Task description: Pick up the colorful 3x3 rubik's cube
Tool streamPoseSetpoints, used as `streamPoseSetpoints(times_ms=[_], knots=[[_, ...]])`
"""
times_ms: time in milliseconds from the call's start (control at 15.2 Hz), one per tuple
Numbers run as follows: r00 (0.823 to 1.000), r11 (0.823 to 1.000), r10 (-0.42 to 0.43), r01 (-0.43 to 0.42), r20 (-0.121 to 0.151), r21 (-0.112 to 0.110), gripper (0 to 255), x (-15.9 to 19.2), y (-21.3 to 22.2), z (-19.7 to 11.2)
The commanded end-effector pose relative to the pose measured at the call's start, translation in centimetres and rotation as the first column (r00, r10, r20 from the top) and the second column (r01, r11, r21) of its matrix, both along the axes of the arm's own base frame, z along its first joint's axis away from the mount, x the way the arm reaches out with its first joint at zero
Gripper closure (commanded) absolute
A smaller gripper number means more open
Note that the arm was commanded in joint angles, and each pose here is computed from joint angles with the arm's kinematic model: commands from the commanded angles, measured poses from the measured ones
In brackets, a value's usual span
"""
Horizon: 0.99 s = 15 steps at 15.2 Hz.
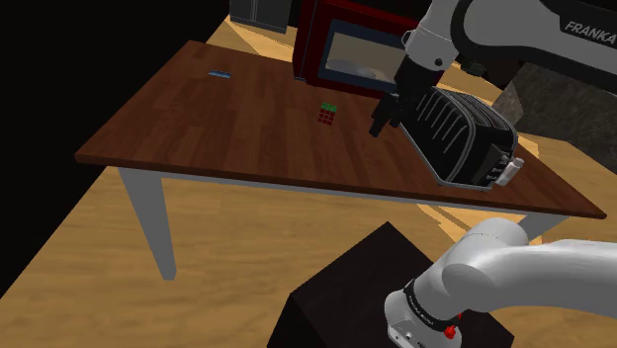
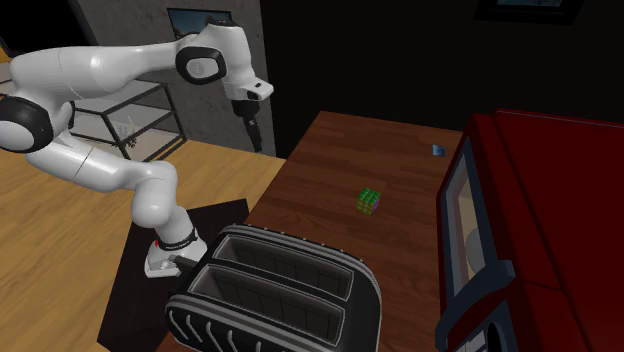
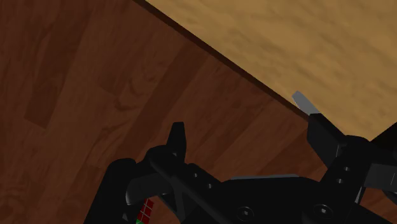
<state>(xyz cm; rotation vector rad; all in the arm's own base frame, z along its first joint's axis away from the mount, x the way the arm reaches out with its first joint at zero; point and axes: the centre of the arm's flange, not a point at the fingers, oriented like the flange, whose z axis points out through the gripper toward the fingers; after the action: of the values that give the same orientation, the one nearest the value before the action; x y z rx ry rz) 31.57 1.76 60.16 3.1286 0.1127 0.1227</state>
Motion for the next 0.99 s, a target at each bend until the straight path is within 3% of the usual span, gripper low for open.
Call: streamPoseSetpoints(times_ms=[0,924], knots=[[1.000,1.000,0.000,0.000,0.000,0.000,0,0.0,0.0,0.0],[0.995,0.996,0.090,-0.090,-0.049,0.004,0,15.2,-10.2,-5.6]])
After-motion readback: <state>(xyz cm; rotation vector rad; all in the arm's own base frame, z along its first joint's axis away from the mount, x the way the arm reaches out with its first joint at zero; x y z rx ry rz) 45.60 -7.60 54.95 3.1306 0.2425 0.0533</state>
